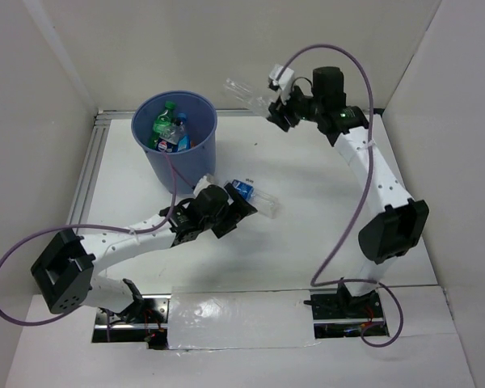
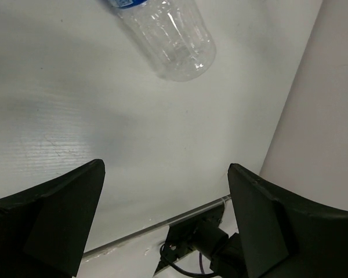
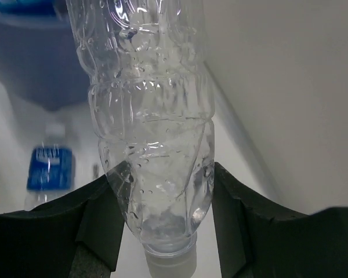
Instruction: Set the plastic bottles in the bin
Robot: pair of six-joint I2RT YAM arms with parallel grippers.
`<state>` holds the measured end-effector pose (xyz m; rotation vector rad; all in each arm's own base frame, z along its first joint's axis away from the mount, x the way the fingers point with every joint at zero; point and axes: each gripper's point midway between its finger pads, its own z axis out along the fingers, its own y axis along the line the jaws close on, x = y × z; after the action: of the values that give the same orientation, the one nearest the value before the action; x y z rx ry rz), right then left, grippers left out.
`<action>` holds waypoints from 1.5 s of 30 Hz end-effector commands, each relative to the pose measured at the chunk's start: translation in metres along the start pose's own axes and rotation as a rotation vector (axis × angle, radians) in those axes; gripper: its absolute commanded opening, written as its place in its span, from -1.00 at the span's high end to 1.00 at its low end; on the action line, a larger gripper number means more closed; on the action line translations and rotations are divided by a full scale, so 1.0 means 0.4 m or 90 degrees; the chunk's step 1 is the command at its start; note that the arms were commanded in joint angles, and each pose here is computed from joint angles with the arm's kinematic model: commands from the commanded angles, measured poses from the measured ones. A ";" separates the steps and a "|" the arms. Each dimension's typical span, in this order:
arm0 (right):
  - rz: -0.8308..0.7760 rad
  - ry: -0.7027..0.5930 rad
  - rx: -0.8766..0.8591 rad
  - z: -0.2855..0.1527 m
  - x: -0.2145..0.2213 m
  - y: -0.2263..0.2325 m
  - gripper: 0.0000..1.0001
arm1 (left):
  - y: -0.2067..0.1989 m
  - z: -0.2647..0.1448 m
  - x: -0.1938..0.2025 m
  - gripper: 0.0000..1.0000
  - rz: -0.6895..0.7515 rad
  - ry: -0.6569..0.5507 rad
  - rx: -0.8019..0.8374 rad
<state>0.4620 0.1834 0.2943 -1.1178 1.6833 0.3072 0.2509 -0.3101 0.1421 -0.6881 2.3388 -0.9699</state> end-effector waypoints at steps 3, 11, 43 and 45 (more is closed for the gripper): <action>-0.149 -0.139 0.026 0.017 -0.310 0.055 0.51 | -0.033 0.023 0.013 -1.00 -0.001 0.012 0.026; -0.229 -0.173 -0.056 0.230 -0.416 0.210 0.28 | 0.014 0.033 0.033 -1.00 0.027 0.030 0.004; 0.119 0.101 -0.206 0.056 0.145 0.299 -1.00 | 0.153 -0.154 -0.028 -0.74 0.469 -0.043 -0.077; 0.132 0.122 -0.237 0.077 0.192 0.368 -1.00 | 0.174 -0.180 -0.043 -0.93 0.463 -0.053 -0.100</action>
<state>0.3993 0.2205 0.1860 -1.1696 1.9847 0.5790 0.2013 -0.2464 0.1331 0.0918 2.3522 -0.5295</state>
